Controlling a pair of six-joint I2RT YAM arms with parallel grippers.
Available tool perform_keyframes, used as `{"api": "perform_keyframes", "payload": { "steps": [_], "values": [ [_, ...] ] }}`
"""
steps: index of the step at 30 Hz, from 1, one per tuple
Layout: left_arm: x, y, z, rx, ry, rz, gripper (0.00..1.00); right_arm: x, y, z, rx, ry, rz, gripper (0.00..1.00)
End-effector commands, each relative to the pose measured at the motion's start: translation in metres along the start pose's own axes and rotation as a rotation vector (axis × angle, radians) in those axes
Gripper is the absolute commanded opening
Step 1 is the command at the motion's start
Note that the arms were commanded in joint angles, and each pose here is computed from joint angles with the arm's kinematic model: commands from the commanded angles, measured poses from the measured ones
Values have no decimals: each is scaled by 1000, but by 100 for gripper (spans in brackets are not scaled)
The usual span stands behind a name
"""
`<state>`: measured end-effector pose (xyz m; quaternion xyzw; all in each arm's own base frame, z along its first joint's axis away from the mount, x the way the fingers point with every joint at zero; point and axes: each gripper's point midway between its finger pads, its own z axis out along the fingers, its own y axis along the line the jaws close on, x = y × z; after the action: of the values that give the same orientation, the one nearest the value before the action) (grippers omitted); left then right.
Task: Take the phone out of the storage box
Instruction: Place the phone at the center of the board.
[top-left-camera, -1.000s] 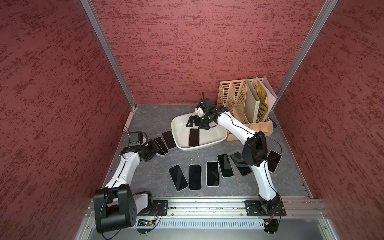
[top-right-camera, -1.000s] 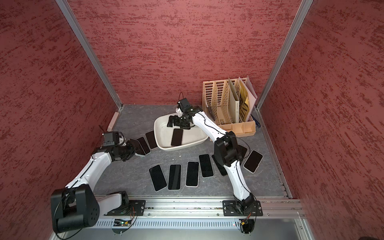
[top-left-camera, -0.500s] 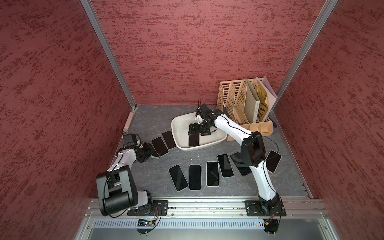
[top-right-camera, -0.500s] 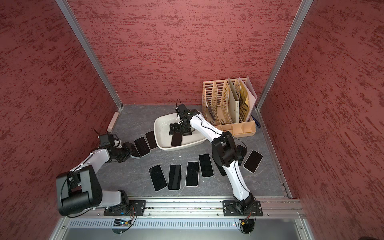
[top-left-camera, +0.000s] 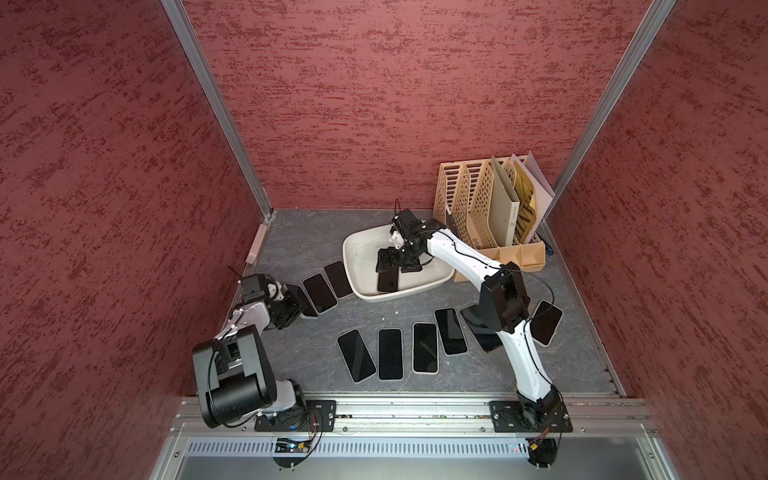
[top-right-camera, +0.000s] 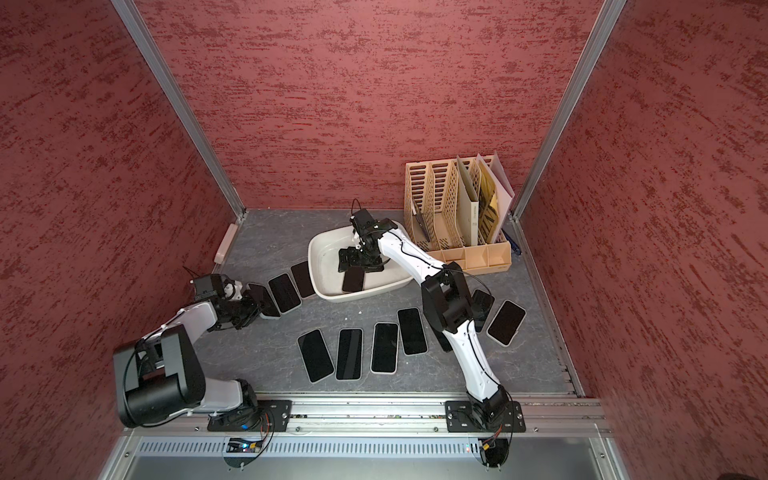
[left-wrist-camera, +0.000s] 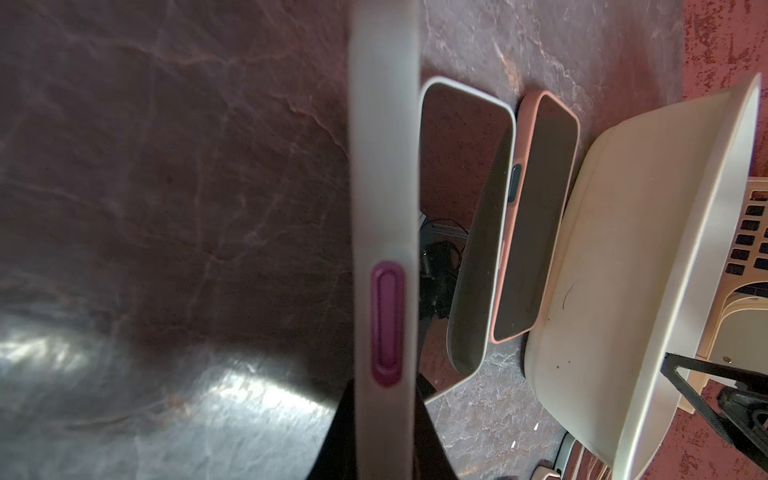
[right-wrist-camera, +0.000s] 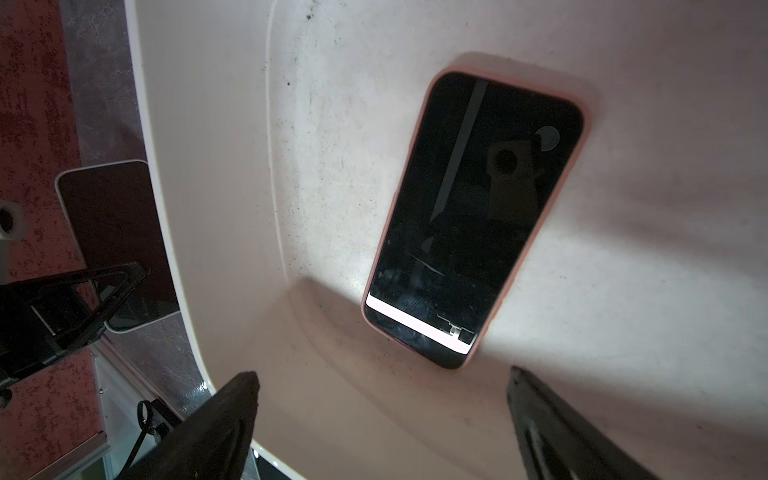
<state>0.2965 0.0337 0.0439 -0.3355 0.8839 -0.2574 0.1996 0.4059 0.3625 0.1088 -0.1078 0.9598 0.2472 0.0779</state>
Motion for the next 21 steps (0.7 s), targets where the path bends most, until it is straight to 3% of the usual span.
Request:
{"api": "perform_keyframes", "payload": {
  "steps": [1,7,11,16,17,18,21],
  "values": [
    [-1,2,8,12,18,-6,0,-2,-3,-1,22,-1,-6,98],
    [2,8,20,4,83,-39,24,-3,-4,0,24,-2,0,98],
    [4,10,20,-10,92,-47,49,-2,-7,4,32,6,4,98],
    [5,10,16,-18,101,-50,68,-4,-23,13,123,24,21,98],
    [5,9,14,-24,100,-48,77,-6,-27,15,153,24,18,98],
    [4,9,11,-31,93,-46,100,-8,-32,16,184,23,17,99],
    [1,5,-2,-46,51,-34,100,-14,-47,23,267,16,30,99]
  ]
}}
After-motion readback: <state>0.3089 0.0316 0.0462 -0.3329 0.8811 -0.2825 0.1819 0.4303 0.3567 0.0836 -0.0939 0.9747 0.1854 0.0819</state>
